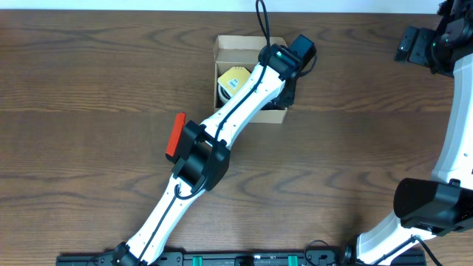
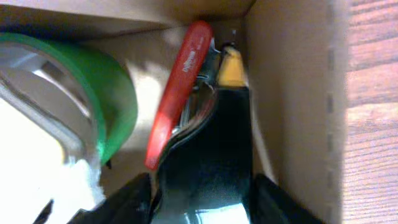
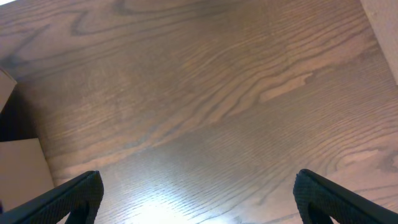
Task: Pack container
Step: 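Carry the black dispenser with the left gripper into the box and release, then lower the left gripper onto the red utility knife and grasp it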
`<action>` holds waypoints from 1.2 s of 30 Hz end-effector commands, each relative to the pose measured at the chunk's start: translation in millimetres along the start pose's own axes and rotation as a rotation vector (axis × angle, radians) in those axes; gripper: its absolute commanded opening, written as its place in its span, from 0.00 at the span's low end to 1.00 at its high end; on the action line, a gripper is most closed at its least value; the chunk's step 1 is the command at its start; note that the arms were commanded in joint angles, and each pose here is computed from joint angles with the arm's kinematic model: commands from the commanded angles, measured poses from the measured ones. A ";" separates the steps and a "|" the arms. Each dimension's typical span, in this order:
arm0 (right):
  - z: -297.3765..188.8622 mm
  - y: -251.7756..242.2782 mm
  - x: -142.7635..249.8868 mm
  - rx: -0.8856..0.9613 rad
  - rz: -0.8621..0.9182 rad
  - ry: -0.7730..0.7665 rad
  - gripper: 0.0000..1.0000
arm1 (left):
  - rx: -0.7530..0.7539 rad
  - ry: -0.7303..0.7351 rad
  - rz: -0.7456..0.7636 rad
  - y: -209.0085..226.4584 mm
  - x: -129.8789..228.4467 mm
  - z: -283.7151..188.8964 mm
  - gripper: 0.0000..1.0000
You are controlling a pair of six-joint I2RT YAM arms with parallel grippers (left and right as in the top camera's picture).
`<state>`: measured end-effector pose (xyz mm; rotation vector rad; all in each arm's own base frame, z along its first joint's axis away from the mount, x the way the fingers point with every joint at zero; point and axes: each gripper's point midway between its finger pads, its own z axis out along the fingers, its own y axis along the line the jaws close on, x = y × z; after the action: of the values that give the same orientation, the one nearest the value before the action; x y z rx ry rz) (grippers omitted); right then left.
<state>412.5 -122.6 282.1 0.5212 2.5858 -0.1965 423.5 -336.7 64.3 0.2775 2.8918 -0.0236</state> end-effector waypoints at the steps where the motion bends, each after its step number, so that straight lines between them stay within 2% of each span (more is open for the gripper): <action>1: 3.0 -2.4 0.8 0.001 0.018 0.008 0.99 | 0.011 -0.005 0.047 -0.1 -3.0 -1.7 0.62; 5: 3.0 -2.4 0.8 0.001 0.018 0.008 0.99 | 0.001 -0.025 0.077 3.7 -6.5 -17.3 0.69; 11: 3.0 -2.4 0.8 0.001 0.018 0.008 0.99 | -0.008 -0.098 0.098 11.2 -17.9 -60.8 0.60; 15: 3.0 -2.4 0.8 0.001 0.018 0.008 0.99 | -0.010 -0.184 0.096 20.4 -27.0 -109.5 0.59; 23: 3.0 -2.4 0.8 0.001 0.018 0.008 0.99 | -0.162 -0.354 0.073 78.3 -24.4 -213.9 0.64; 27: 3.0 -2.4 0.8 0.001 0.018 0.008 0.99 | -0.218 -0.341 0.052 110.6 -8.5 -241.0 0.65; 30: 3.0 -2.5 0.8 0.001 0.018 0.008 0.99 | -0.295 -0.277 0.042 141.6 8.3 -247.6 0.64; 31: 3.0 -2.4 0.8 0.001 0.018 0.008 0.99 | -0.288 -0.262 0.051 145.2 9.3 -246.2 0.61; 36: 3.0 -2.5 0.8 0.001 0.018 0.008 0.99 | -0.264 -0.194 0.038 171.0 21.9 -245.9 0.60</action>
<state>412.5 -122.5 282.1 0.5212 2.5862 -0.1964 396.2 -183.6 306.4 0.2239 2.5648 0.2443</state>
